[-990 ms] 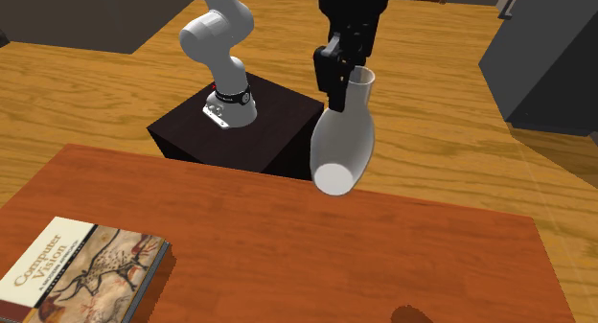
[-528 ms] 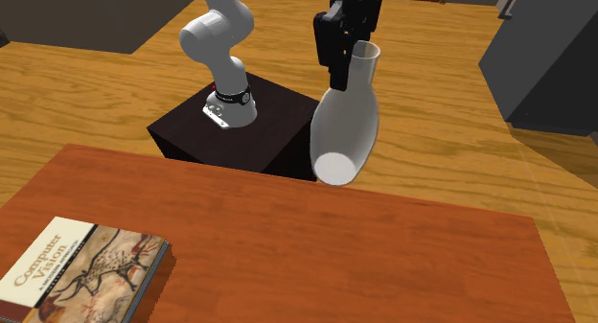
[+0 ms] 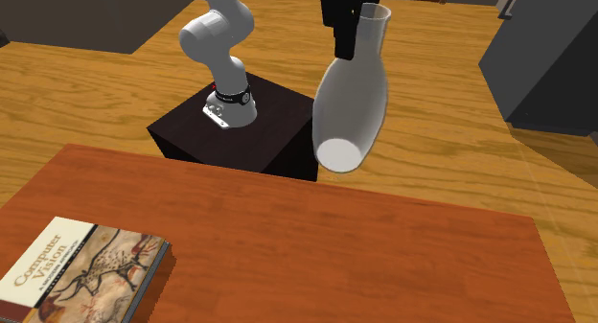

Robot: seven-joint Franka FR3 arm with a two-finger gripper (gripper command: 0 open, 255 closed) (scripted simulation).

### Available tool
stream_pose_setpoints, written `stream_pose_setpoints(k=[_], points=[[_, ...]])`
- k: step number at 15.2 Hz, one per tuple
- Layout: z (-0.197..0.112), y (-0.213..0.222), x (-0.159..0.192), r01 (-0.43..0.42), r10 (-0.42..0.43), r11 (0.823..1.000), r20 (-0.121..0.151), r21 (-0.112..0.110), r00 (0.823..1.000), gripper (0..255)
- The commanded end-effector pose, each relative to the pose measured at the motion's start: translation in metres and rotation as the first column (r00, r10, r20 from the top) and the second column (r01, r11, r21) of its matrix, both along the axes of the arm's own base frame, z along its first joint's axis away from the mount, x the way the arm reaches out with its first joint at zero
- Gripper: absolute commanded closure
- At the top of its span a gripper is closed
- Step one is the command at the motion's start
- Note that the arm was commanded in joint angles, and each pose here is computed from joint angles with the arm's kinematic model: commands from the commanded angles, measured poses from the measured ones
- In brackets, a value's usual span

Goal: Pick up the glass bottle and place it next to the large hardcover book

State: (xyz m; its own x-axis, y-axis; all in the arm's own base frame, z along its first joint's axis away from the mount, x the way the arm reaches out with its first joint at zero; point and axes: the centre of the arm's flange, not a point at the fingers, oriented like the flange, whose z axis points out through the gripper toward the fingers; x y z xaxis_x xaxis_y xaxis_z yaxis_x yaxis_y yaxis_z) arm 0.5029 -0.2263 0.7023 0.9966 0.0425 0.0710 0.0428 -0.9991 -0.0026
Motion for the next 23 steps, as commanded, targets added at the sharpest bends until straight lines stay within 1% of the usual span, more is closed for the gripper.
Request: stream_pose_setpoints(k=[1,8,23], points=[[0.009,0.000,0.000,0.000,0.000,1.000,0.000,0.000,1.000,255],[0.043,0.000,0.000,0.000,0.000,1.000,0.000,0.000,1.000,255],[0.044,-0.079,-0.182,0.000,0.000,1.000,0.000,0.000,1.000,255]])
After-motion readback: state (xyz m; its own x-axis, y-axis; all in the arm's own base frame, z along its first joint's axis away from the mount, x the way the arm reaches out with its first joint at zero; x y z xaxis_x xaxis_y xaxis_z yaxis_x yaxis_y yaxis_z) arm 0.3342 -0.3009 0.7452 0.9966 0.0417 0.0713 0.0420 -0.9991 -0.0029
